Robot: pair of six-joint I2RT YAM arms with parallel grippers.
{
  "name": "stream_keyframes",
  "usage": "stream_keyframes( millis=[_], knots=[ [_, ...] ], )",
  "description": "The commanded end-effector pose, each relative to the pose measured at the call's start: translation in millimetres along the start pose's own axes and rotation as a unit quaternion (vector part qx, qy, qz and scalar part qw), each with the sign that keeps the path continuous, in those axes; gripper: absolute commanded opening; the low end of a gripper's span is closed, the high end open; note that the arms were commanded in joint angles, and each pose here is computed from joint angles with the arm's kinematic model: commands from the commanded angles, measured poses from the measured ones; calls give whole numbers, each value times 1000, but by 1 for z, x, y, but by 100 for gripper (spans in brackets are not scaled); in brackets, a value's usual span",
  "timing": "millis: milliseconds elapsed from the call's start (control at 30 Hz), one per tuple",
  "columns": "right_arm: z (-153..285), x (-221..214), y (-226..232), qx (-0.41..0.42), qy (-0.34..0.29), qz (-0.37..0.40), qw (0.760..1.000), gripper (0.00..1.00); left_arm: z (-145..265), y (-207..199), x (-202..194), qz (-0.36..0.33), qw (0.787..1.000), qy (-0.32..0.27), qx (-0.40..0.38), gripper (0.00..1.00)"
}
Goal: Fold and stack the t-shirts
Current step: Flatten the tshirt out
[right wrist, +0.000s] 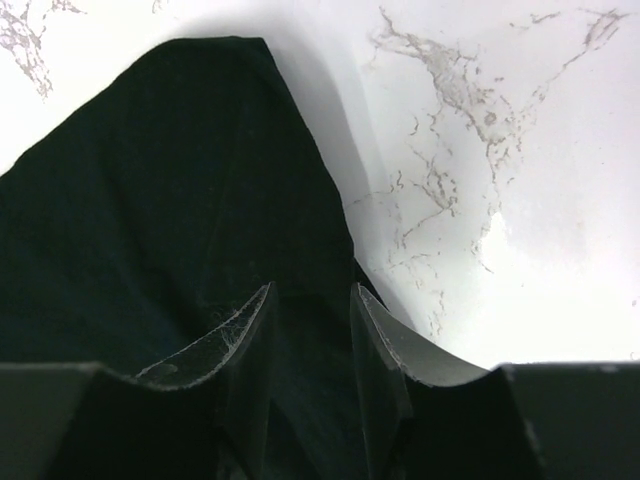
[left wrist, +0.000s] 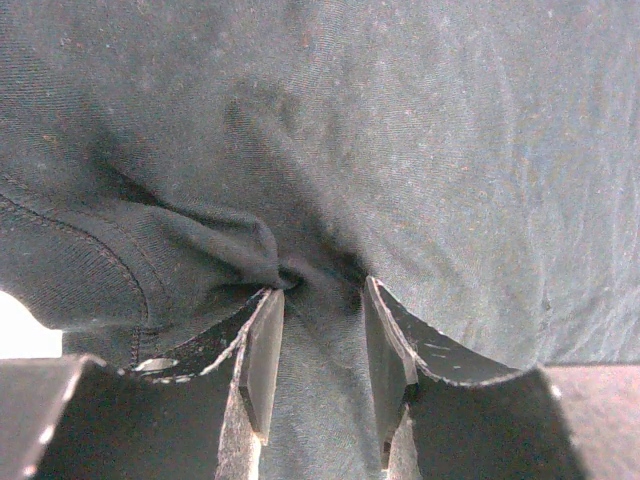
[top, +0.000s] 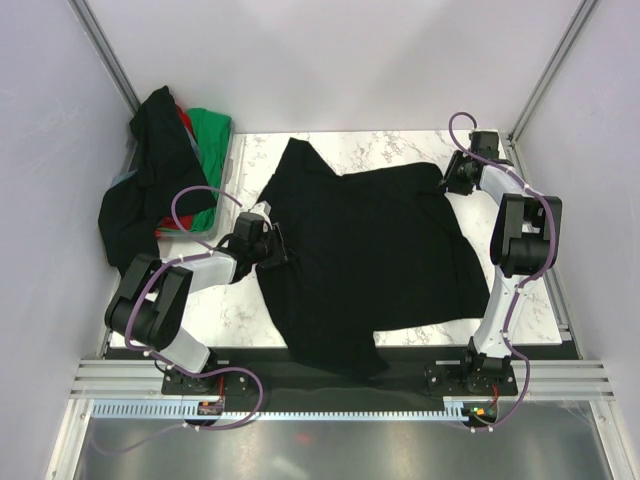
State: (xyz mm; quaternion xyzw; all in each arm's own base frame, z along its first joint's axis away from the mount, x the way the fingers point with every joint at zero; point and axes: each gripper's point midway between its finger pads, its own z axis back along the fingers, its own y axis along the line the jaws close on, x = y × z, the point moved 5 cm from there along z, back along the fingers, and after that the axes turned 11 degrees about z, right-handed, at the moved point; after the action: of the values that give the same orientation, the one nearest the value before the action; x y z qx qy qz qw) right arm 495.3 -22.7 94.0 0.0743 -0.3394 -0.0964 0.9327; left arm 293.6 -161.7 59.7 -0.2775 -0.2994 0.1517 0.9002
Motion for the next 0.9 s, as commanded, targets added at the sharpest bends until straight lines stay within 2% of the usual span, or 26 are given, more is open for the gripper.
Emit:
stream_keyframes(
  millis=[0, 433, 667, 867],
  knots=[
    [-3, 1, -5, -15, -5, 11, 1000, 43, 0, 19, -18, 12, 999, 29, 42, 46],
    [-17, -7, -7, -15, 9, 13, 1000, 38, 0, 20, -18, 13, 999, 28, 42, 46],
    [-16, -3, -6, -14, 3, 13, 1000, 27, 0, 20, -18, 13, 999, 28, 43, 46],
    [-11, 5, -4, -13, -7, 13, 1000, 25, 0, 20, -18, 13, 999, 28, 43, 46]
  ],
)
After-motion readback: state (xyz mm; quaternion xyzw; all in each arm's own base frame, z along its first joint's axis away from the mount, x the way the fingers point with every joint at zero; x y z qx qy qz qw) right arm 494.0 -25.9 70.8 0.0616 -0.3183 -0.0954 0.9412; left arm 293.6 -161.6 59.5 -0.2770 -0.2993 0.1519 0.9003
